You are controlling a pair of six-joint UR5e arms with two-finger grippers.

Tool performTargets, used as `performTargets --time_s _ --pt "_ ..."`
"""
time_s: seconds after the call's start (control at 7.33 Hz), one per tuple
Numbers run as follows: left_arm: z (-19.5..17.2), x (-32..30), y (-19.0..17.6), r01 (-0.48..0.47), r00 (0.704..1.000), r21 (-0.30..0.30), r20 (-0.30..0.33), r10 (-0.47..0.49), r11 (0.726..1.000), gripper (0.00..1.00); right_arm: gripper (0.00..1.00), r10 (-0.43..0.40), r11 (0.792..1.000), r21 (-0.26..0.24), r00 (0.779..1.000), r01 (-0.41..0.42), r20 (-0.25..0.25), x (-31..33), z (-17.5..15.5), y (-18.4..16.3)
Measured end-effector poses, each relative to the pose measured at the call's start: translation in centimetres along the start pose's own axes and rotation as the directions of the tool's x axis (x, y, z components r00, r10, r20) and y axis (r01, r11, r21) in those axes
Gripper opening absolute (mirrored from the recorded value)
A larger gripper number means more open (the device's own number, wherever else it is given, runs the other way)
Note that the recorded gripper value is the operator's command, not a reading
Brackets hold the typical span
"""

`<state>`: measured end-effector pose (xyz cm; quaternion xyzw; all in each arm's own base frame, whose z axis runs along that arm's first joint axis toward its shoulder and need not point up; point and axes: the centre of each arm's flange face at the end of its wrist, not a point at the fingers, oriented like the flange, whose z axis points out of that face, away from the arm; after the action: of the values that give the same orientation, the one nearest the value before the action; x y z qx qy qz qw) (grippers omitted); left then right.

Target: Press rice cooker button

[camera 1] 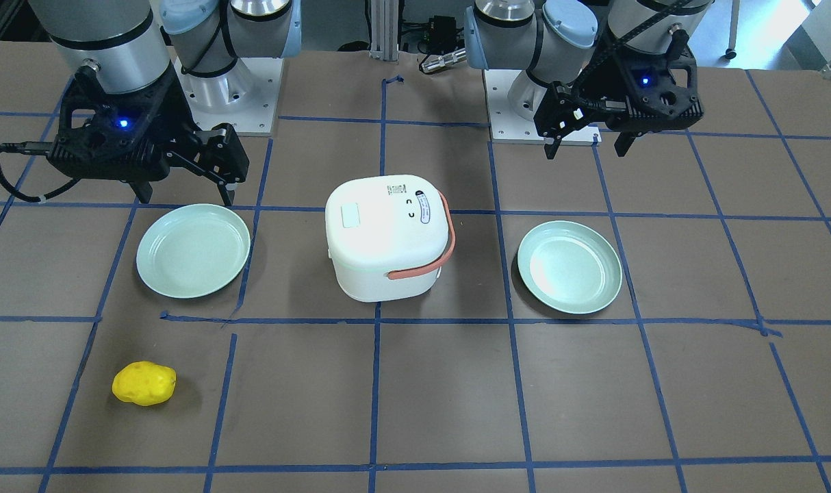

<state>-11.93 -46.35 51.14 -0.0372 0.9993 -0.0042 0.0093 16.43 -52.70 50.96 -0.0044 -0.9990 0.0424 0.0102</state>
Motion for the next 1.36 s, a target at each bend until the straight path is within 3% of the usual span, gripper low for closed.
performTargets --time_s 0.27,0.41,0.55,0.82,1.36 --pt "0.0 0.0 0.0 0.000 1.000 0.000 0.000 0.000 1.000 1.00 0.96 0.000 1.000 0.006 1.000 0.000 0.001 0.0 -0.3 -0.1" --pt "0.0 0.0 0.0 0.000 1.000 0.000 0.000 0.000 1.000 1.00 0.87 0.001 1.000 0.007 1.000 -0.001 0.001 0.0 -0.3 -0.1" --pt "0.0 0.0 0.0 0.000 1.000 0.000 0.000 0.000 1.000 1.00 0.57 0.001 1.000 0.008 1.000 -0.001 0.004 0.0 -0.3 -0.1" --pt "0.0 0.0 0.0 0.000 1.000 0.000 0.000 0.000 1.000 1.00 0.26 0.000 1.000 0.003 1.000 0.000 0.031 -0.5 -0.3 0.0" --pt "0.0 0.0 0.0 0.000 1.000 0.000 0.000 0.000 1.000 1.00 0.13 -0.060 0.997 -0.046 0.997 0.062 0.048 -5.2 2.1 1.8"
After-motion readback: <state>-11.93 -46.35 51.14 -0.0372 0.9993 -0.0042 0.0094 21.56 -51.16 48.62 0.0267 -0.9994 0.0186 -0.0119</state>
